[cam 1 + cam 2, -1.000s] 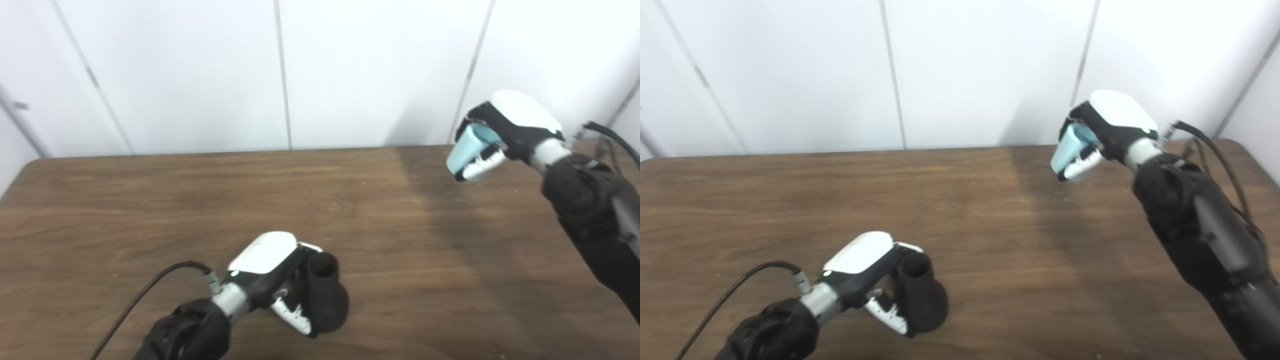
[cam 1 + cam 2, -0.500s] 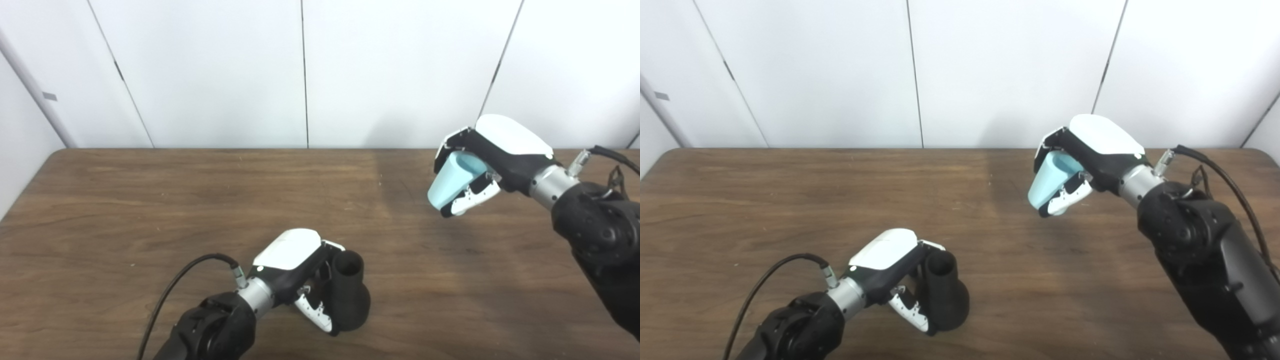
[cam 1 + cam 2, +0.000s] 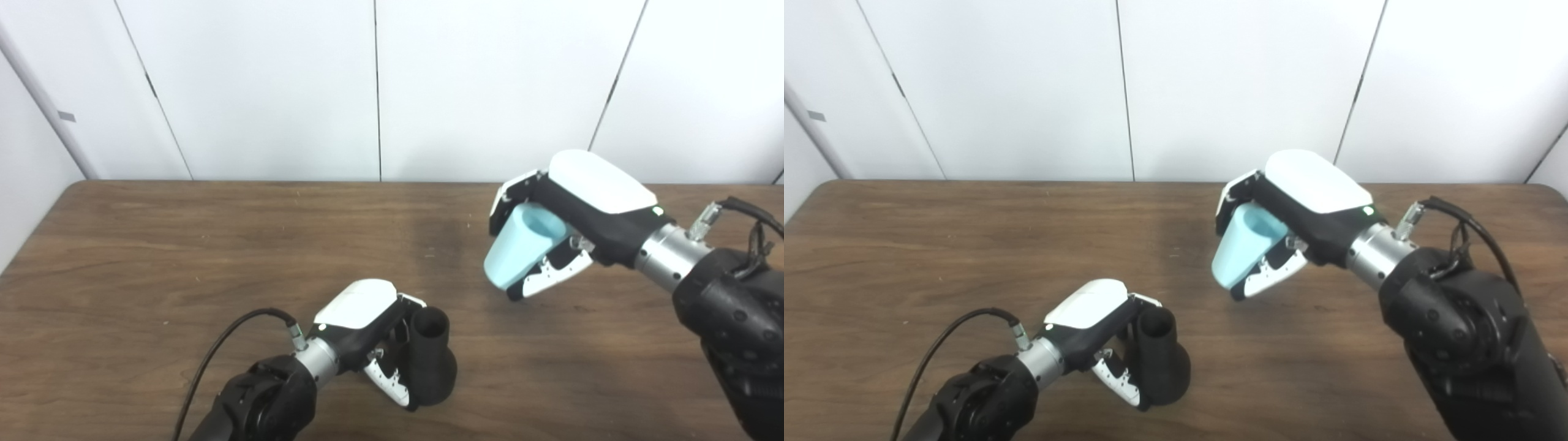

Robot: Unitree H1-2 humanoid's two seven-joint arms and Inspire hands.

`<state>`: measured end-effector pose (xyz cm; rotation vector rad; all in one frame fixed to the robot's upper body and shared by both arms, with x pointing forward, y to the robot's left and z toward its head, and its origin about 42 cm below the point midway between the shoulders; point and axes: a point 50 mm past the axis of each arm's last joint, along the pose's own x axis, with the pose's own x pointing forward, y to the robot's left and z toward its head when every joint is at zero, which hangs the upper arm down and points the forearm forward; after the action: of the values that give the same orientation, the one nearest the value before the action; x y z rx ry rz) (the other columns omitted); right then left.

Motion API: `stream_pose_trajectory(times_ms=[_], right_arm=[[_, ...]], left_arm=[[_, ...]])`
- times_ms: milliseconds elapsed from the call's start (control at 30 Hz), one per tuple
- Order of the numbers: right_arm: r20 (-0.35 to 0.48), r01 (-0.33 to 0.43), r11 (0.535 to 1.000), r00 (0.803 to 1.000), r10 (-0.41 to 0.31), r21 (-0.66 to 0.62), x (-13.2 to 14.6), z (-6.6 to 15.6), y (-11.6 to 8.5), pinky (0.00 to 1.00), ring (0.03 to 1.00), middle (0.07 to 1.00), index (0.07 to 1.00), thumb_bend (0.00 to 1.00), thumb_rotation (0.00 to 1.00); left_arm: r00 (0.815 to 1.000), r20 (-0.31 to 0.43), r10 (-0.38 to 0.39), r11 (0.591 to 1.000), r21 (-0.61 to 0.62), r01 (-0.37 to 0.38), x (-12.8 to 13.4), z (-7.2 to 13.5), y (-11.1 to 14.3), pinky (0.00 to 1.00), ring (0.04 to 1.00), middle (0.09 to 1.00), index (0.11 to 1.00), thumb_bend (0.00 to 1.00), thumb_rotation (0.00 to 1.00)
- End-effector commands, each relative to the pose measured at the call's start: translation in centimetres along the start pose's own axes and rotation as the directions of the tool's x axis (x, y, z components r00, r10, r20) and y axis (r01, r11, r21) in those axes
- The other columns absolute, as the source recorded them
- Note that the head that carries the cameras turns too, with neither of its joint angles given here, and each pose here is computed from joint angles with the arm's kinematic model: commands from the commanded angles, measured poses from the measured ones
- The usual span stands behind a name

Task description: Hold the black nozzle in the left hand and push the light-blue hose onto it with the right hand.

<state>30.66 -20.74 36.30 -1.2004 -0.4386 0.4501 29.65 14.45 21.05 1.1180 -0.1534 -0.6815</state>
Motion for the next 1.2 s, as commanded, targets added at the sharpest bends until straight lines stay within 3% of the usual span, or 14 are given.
stream_pose_trajectory(times_ms=[0, 433, 1167], right_arm=[[0.043, 0.076, 0.997, 0.996, -0.074, -0.034, -0.4, 1.2, -1.9, 0.31, 0.417, 0.49, 0.485, 0.5, 0.0], [0.135, 0.082, 0.997, 0.987, -0.082, 0.005, -0.4, 2.9, -1.5, 0.3, 0.43, 0.505, 0.505, 0.5, 0.0], [0.148, 0.029, 0.994, 0.988, -0.045, 0.105, 0.2, 4.1, 1.5, 0.3, 0.414, 0.512, 0.508, 0.5, 0.0]], left_arm=[[0.997, -0.012, -0.074, 0.997, -0.009, 0.074, 0.1, -0.4, -0.7, 0.69, 0.653, 0.54, 0.456, 0.51, 0.0], [0.996, -0.004, -0.085, 0.996, -0.004, 0.085, 0.3, -0.3, -0.5, 0.65, 0.63, 0.534, 0.462, 0.52, 0.0], [0.996, -0.006, -0.09, 0.996, 0.017, 0.09, 0.6, 0.4, -0.5, 0.66, 0.635, 0.543, 0.459, 0.51, 0.0]])
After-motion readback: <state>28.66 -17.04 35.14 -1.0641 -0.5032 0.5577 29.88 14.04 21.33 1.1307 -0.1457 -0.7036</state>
